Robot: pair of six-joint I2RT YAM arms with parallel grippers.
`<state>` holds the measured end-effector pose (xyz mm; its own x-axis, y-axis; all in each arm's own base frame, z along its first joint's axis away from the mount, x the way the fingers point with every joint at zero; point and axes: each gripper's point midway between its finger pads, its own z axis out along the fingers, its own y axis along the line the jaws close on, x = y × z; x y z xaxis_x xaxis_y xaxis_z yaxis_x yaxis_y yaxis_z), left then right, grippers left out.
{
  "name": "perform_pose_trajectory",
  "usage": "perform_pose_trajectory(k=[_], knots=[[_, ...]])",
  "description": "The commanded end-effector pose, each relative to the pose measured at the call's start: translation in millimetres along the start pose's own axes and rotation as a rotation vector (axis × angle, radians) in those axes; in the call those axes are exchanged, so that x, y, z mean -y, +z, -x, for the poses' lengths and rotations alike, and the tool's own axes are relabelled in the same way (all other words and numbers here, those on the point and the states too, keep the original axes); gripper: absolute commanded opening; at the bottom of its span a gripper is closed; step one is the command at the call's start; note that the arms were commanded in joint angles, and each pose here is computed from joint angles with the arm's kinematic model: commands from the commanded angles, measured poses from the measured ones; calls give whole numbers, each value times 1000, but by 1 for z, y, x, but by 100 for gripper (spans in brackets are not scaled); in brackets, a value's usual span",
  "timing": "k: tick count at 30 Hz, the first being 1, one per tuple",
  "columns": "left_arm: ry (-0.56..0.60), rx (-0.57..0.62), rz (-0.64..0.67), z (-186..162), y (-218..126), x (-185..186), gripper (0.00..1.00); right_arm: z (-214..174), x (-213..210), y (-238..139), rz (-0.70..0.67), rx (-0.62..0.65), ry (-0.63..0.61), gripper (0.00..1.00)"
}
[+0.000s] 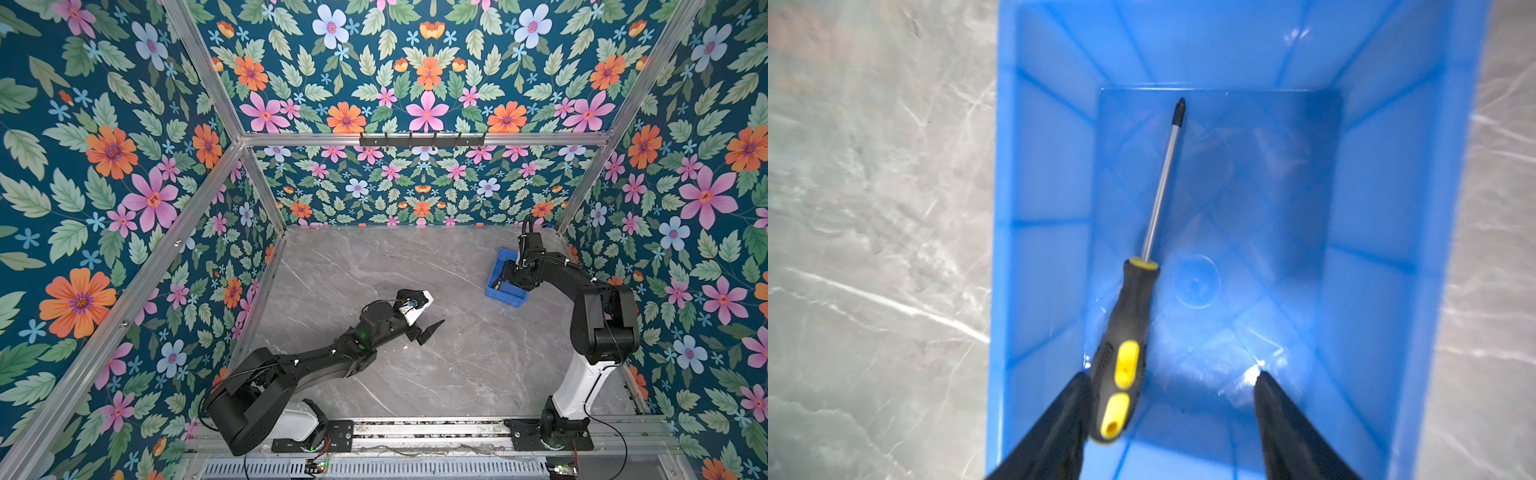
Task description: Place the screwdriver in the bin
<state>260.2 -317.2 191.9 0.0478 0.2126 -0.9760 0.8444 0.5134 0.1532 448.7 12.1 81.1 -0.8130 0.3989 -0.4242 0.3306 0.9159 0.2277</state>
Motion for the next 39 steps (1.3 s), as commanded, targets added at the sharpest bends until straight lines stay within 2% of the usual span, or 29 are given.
perform_pose_trajectory(k=[1,6,9,13,23,28,32,36,39], knots=[[-17,5,59,0,-9,-14,100,3,-5,-16,32,44,-26,66],[-50,-35,152,-13,-31,-43,100,3,-12,-55,111,154,-77,82],[-69,-74,232,-24,-46,-66,100,0,-16,-73,167,235,-118,99],[-77,-110,332,-38,-68,-93,100,-9,-11,-90,198,348,-132,99],[-76,-155,592,-62,-121,-148,100,-24,17,-122,151,637,-194,99],[-62,-185,733,-78,-148,-169,100,-35,26,-118,116,655,-246,99],[-83,-188,906,-96,-179,-189,100,-41,37,-109,66,703,-286,99],[-158,-167,1106,-117,-217,-208,100,-44,45,-99,57,725,-249,99],[-195,-142,1207,-126,-236,-220,100,-47,47,-91,63,729,-231,99]])
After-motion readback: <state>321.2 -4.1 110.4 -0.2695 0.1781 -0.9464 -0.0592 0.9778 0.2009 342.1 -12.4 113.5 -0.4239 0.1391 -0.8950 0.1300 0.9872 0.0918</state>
